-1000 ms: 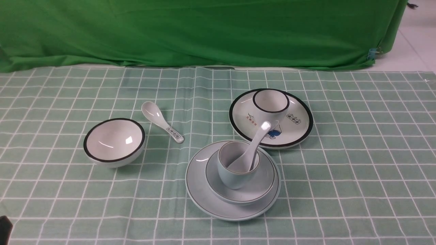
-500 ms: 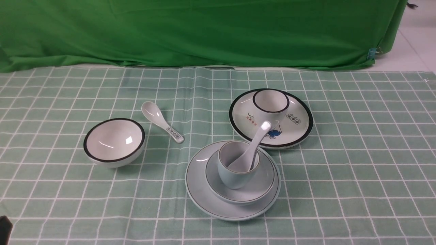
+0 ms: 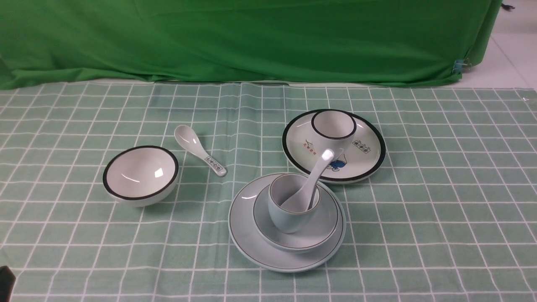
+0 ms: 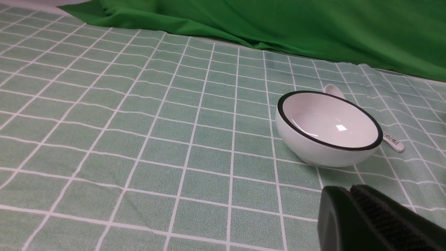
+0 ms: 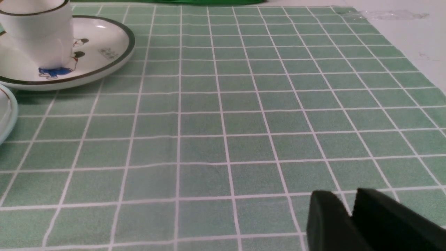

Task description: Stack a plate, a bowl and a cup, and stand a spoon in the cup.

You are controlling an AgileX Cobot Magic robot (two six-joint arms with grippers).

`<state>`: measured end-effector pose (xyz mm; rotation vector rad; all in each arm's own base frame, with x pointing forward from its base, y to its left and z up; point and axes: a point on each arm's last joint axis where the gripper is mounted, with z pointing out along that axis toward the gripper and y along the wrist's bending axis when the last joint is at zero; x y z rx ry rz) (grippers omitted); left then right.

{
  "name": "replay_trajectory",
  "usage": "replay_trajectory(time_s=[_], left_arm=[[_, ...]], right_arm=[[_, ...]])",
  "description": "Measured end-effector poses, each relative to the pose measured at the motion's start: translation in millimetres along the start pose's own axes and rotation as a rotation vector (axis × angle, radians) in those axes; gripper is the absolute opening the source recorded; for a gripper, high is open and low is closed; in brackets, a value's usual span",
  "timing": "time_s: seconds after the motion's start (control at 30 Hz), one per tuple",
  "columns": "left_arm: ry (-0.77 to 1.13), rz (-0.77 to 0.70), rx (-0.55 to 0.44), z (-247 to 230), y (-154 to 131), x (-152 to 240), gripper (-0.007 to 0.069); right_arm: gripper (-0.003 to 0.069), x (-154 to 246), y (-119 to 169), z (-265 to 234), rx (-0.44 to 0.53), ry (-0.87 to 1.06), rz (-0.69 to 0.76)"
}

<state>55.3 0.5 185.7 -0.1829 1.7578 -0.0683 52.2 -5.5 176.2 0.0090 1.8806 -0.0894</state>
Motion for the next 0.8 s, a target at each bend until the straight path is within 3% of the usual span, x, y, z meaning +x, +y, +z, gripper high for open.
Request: replay_trajectory(time_s=[0.8], left_arm=[[0.000, 0.000, 0.000, 0.0, 0.0, 0.0, 0.0013]], right_arm=[[0.0202, 0.0, 0.0, 0.0, 0.000, 0.000, 0.000]])
